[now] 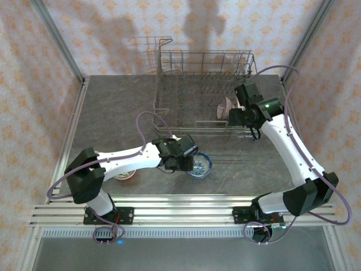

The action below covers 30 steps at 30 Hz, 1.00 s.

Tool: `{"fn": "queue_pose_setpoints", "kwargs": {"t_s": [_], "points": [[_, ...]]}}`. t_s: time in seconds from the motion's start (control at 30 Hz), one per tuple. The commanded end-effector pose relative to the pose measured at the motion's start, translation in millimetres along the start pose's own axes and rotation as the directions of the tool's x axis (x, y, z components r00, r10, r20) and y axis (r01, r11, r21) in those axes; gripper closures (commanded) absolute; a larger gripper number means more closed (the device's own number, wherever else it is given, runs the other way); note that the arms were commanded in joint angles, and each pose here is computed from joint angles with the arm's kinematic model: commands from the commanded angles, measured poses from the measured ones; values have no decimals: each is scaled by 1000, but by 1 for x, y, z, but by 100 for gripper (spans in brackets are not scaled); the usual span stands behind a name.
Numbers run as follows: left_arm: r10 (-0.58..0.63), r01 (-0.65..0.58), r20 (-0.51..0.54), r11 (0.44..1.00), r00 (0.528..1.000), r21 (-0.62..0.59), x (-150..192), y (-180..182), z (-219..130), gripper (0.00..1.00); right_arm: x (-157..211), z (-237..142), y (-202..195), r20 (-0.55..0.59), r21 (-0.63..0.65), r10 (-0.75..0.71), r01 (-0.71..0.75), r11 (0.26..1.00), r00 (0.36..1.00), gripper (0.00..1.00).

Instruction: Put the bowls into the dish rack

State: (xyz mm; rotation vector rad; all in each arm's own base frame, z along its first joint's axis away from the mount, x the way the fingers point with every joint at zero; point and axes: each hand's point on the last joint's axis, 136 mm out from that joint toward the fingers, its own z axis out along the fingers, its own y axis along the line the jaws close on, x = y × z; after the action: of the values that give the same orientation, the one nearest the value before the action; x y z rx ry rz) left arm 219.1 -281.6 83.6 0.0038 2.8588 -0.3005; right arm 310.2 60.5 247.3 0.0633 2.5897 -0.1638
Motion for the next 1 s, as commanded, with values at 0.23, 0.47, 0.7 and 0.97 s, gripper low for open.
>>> {"fn": "queue_pose_setpoints", "kwargs": {"t_s": [0.23, 0.47, 0.7, 0.97], "points": [[-14, 14, -6, 1000, 1000, 26, -1, -18, 10, 45, 4, -3, -8, 15, 23, 16, -16, 1000, 1000, 14], [2, -2, -11, 1000, 1000, 19, -1, -22, 9, 56, 4, -1, -8, 14, 25, 11, -11, 1000, 1000, 14], [12, -12, -18, 1000, 1000, 15, -1, -25, 11, 62, 8, 3, -7, 6, 26, 7, -7, 1000, 1000, 14], [26, -26, -34, 1000, 999, 7, 1, -27, 15, 72, 9, 5, -7, 1, 26, 7, -7, 1000, 1000, 14]]}}
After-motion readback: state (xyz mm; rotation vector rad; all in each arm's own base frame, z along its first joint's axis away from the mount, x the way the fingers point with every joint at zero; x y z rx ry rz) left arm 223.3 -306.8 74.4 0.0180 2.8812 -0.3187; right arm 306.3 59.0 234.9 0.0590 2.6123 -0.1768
